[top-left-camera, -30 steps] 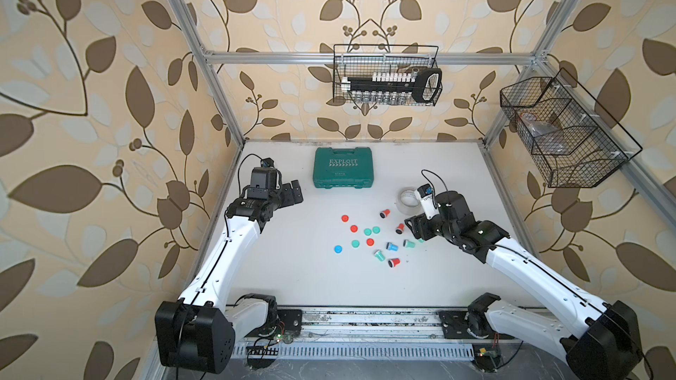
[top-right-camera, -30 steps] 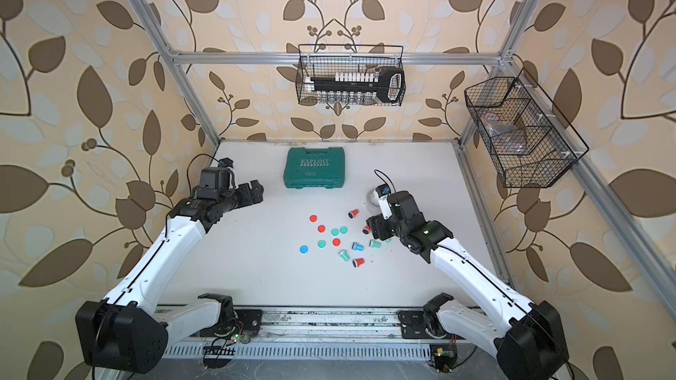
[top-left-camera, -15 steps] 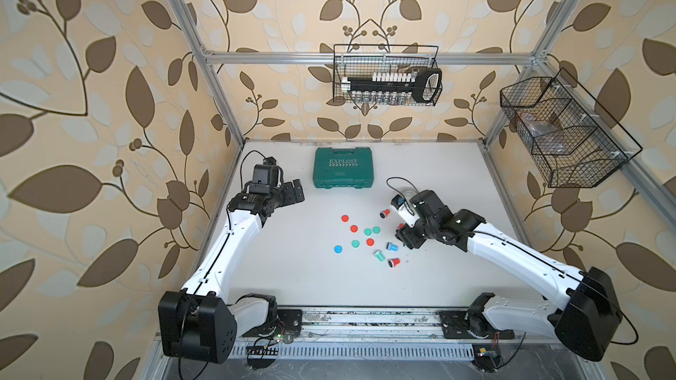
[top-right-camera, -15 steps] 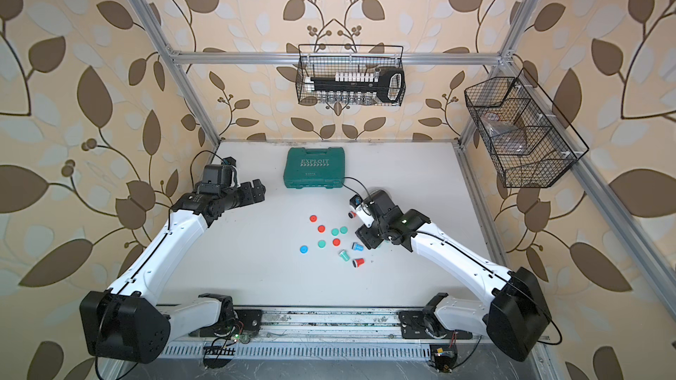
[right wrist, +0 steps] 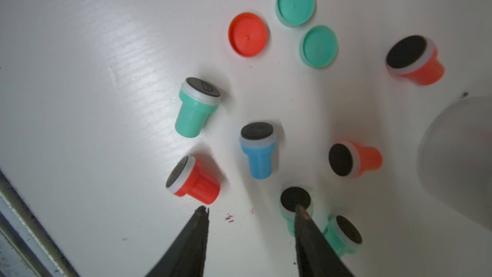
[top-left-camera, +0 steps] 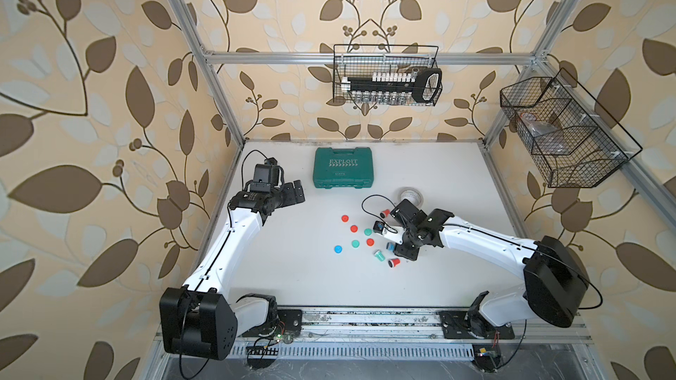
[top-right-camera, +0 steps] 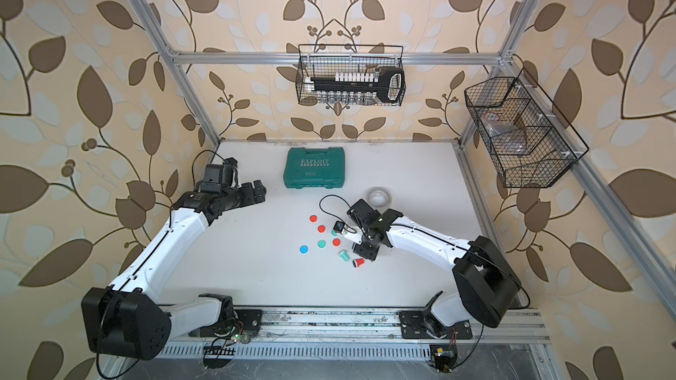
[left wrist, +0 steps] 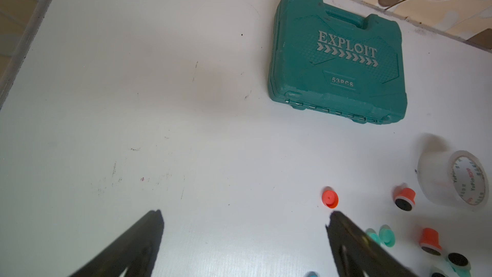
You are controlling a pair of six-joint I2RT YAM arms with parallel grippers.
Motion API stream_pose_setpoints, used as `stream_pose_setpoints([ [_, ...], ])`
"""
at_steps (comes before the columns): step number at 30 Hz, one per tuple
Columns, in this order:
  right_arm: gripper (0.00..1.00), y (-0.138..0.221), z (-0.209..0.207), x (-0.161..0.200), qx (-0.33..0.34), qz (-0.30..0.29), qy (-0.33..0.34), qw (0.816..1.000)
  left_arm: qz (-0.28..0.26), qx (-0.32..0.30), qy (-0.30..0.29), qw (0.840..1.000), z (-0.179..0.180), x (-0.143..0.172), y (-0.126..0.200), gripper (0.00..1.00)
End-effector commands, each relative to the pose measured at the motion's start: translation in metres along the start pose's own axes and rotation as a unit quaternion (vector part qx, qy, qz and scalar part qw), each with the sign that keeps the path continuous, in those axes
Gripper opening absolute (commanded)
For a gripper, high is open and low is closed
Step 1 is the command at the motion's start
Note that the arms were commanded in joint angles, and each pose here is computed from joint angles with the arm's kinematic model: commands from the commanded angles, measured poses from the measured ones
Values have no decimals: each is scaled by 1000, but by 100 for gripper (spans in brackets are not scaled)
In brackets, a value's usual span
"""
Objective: Close the stamp cap
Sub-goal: Pick up the stamp from the center of the board.
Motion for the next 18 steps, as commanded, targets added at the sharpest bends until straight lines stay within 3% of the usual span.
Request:
stream_pose_setpoints([
  [1, 47, 2, 4, -16, -29, -21, 30, 999, -14, 13, -8, 1000, -4, -12, 8, 99],
  [10, 38, -2, -5, -16, -37, -16, 29, 999, -17, 13, -9, 1000, -4, -12, 10, 99],
  [18, 37, 3, -15, -21, -39, -32, 11, 999, -25, 13, -10, 1000, -4, -13, 15, 99],
])
Point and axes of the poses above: each gripper's point midway between its finger pads, its own y axis back along the fingers, its own z axis along the line the jaws close on, x = y × z, the point moved 2 cm from there along y, back along the fingers, and after that the axes turned 13 degrees about -y, right-handed, at the moved point
